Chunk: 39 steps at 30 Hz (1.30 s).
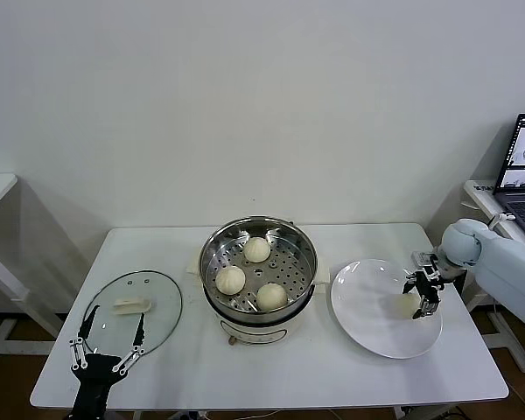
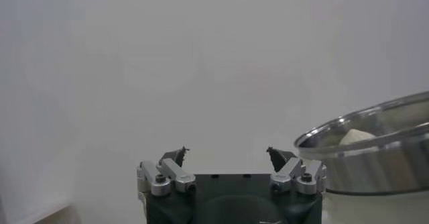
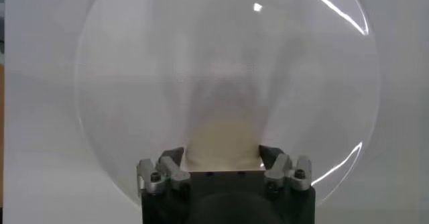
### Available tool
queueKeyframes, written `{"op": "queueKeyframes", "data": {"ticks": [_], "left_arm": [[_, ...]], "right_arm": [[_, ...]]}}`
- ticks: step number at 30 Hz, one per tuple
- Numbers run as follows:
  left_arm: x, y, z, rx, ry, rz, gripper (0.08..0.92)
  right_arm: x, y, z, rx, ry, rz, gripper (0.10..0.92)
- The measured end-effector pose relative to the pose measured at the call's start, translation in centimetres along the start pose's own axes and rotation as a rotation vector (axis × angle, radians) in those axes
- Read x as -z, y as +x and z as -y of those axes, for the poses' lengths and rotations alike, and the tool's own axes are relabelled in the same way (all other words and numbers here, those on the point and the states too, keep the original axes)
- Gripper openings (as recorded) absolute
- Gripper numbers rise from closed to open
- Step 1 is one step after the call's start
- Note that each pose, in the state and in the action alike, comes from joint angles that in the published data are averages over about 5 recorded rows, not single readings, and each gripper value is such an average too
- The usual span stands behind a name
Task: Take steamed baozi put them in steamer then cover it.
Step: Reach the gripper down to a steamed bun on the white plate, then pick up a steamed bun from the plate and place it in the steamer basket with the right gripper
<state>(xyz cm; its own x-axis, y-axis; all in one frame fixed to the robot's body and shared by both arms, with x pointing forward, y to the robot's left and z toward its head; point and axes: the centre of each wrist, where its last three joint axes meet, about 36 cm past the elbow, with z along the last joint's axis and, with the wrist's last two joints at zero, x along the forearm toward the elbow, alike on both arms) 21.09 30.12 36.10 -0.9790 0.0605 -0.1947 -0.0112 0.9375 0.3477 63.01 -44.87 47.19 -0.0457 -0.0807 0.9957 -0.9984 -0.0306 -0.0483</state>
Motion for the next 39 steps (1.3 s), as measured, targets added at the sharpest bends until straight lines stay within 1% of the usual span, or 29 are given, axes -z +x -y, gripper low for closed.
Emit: {"op": "queueKeyframes", "data": {"ticks": [6,12,16,20,24,31,39], "left_arm": [[0.1,-0.2,0.0,-0.004,0.004,0.005,0.823],[0.2,-0.4,0.2,-0.011,0.009,0.012,0.823],[0.3,-0.4,0.4,-0.014,0.012,0.013,0.823],[0.3,-0.3,0.5,-0.016,0.014,0.012,0.823],[0.3,-0.3,0.4,-0.014,0.012,0.012,0.823],[0.4,-0.5,0.5,-0.006,0.016,0.015,0.823],[0.5,-0.5,0.4,0.004,0.022,0.016,0.823]], "right_arm": [[0.8,2.3,0.7,-0.007,0.024,0.005,0.652],[4.6,7.8,3.3,-0.01,0.096,0.039,0.649],[8.9,12.6,5.2,-0.014,0.166,0.066,0.653],[14.5,17.2,6.6,-0.022,0.244,0.096,0.653],[20.0,20.4,7.2,-0.022,0.32,0.108,0.653],[27.8,21.9,7.3,-0.002,0.412,0.084,0.653],[33.5,20.4,7.0,0.007,0.475,0.052,0.647]]}}
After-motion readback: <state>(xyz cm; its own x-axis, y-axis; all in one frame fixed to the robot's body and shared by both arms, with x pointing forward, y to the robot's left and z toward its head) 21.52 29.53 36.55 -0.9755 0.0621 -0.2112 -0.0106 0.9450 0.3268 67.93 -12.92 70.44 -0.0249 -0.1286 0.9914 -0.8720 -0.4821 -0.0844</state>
